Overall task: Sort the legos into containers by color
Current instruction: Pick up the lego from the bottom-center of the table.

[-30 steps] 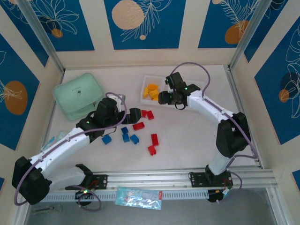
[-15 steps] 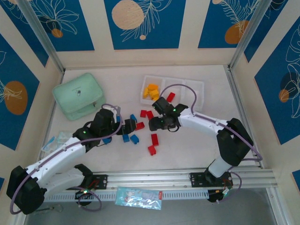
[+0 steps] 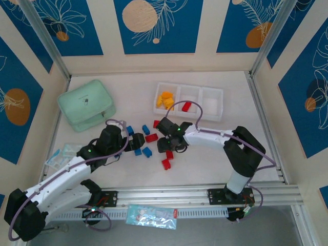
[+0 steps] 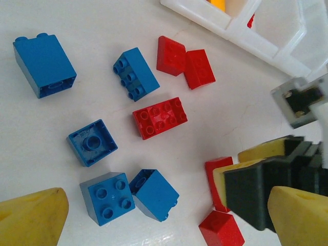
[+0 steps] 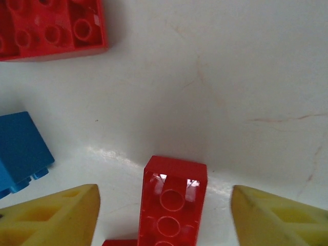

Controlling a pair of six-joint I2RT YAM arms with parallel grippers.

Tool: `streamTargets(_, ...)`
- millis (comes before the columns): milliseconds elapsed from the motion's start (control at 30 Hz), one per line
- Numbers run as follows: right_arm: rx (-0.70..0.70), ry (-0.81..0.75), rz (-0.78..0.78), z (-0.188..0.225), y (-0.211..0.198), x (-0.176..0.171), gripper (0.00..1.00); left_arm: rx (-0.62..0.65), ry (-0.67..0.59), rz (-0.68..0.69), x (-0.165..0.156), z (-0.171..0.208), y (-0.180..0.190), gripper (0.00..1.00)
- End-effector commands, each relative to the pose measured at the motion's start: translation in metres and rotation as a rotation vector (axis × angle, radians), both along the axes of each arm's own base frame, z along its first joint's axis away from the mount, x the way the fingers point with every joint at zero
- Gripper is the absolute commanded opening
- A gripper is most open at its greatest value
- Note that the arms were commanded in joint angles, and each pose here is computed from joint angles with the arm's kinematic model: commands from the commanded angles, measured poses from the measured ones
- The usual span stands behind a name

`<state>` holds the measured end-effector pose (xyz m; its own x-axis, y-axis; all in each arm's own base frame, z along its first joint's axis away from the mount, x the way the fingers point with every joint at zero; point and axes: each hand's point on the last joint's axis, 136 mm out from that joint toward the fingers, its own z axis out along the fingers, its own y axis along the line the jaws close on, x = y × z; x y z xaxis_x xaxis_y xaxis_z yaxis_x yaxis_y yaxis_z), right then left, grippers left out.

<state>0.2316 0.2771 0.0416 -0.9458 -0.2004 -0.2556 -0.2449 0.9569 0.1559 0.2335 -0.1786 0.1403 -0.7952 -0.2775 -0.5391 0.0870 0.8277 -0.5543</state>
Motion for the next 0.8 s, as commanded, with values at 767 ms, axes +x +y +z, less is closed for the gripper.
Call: streamTargets(767,0.038,-0.068,-0.01,0.026,-0.008,0.009,0.3,-0.003,-0.034,-0.012,0.007,0.018,-0.003,0.99)
